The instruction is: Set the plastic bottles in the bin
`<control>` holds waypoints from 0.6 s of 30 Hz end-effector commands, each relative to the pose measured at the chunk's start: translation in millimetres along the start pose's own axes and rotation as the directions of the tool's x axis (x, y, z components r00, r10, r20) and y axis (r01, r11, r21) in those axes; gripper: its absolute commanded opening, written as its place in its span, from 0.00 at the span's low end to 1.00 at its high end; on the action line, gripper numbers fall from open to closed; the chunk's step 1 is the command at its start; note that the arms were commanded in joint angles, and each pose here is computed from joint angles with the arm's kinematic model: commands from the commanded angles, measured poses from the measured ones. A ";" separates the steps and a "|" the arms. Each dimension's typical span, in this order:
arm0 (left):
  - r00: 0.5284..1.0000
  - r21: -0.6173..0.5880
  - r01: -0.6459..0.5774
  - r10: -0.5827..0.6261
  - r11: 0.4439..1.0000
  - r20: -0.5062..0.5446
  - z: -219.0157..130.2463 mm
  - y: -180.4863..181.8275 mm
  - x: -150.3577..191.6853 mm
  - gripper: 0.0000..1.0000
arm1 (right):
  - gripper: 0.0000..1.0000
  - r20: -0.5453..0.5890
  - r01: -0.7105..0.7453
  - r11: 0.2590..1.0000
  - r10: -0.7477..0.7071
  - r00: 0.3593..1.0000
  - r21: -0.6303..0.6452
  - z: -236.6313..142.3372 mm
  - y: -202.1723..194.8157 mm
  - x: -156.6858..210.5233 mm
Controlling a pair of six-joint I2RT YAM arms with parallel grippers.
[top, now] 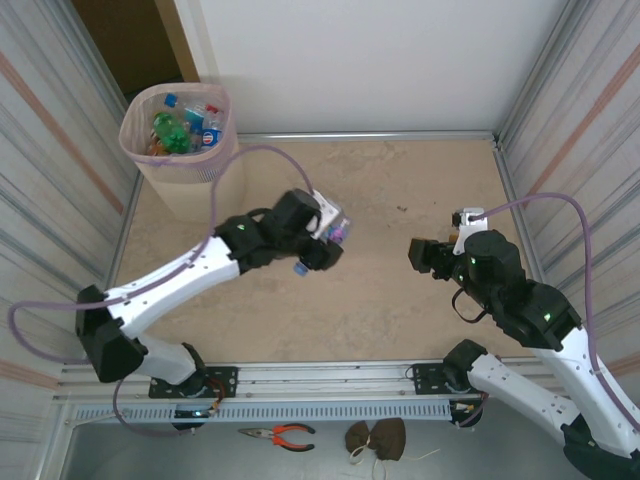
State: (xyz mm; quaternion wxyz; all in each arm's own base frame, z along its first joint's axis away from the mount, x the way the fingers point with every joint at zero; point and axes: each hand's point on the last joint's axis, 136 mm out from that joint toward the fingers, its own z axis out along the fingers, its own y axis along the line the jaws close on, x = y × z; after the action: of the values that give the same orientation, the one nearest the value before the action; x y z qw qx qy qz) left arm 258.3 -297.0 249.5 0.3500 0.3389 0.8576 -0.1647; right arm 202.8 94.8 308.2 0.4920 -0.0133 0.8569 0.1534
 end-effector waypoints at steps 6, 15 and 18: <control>0.967 0.000 0.112 -0.109 0.994 0.231 -75.6 64.6 -66.9 0.69 | 0.81 0.039 -0.011 1.000 0.012 0.999 -0.007 2.2 5.8 -15.8; 0.835 -0.053 0.371 -0.308 0.927 0.455 -150.1 171.7 -119.4 0.67 | 0.81 0.027 -0.004 1.000 0.004 1.000 -0.011 11.5 9.6 -13.5; 0.767 -0.055 0.453 -0.358 0.890 0.533 -170.7 204.8 -131.0 0.66 | 0.81 0.024 0.000 1.000 0.001 1.000 -0.008 14.0 9.9 -12.7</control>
State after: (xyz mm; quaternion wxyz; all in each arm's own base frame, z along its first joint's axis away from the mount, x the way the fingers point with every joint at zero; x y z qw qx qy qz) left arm 378.5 -130.7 434.5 0.5383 0.0867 0.8125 -0.2065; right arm 215.5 105.9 308.1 0.4911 -0.0146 0.8571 0.1548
